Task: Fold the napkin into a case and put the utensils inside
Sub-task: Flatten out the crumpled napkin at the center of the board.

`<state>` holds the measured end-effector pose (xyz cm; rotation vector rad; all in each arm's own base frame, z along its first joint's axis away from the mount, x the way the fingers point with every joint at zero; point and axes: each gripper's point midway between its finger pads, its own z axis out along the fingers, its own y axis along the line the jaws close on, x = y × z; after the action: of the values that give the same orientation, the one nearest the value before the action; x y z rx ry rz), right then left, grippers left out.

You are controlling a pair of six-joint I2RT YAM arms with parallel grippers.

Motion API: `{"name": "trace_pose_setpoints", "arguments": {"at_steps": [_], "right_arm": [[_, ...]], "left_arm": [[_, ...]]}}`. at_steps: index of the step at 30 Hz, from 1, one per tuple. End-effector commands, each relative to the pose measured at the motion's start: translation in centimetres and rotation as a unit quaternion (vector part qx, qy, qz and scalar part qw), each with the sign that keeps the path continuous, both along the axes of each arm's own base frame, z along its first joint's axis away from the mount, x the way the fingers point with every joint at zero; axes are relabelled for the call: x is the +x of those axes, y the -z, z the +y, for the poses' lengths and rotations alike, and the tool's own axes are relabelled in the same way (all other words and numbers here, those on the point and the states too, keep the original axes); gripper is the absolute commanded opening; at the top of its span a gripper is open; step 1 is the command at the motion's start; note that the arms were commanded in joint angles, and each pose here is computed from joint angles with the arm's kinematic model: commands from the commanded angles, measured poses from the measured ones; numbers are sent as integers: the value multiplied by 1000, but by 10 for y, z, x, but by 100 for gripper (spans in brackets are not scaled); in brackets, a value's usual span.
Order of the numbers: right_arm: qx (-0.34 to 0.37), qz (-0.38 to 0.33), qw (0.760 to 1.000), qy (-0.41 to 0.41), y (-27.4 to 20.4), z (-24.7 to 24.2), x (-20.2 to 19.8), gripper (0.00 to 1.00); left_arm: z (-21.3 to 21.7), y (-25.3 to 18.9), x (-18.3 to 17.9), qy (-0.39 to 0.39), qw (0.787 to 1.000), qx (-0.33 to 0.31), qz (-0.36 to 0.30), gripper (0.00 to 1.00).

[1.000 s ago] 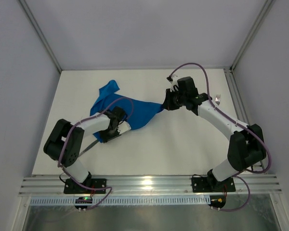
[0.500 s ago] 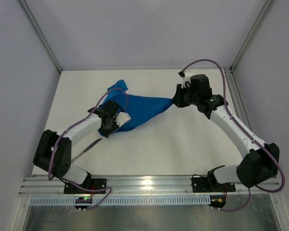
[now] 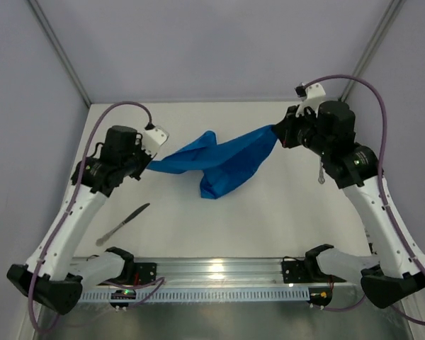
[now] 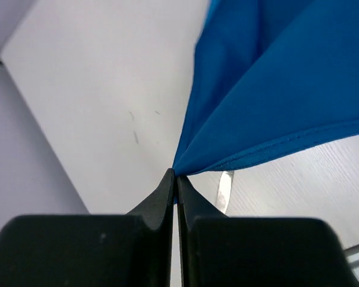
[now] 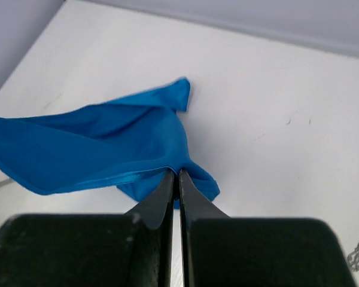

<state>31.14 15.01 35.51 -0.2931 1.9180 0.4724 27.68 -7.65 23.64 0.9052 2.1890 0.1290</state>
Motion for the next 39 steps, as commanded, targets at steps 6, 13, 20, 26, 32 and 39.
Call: {"name": "trace_pose_setpoints", "arguments": {"at_steps": [6, 13, 20, 26, 32, 39], "right_arm": [[24, -123, 992, -17, -121, -29, -81, 4], [25, -104, 994, -11, -117, -18, -48, 4], [32, -84, 996, 22, -116, -8, 102, 4], [77, -142, 985, 67, -162, -39, 182, 4], [90, -188, 973, 98, -182, -72, 190, 4], [3, -168, 978, 128, -152, -98, 173, 4]], "left_arm": [[43, -181, -42, -68, 973, -55, -215, 0], [31, -231, -2, -78, 961, -70, -258, 0], [5, -226, 121, -100, 956, -39, -274, 0], [27, -262, 198, -154, 930, -69, -327, 0], [25, -276, 211, -147, 919, -86, -355, 0], [17, -246, 206, -116, 936, -78, -324, 0]]}}
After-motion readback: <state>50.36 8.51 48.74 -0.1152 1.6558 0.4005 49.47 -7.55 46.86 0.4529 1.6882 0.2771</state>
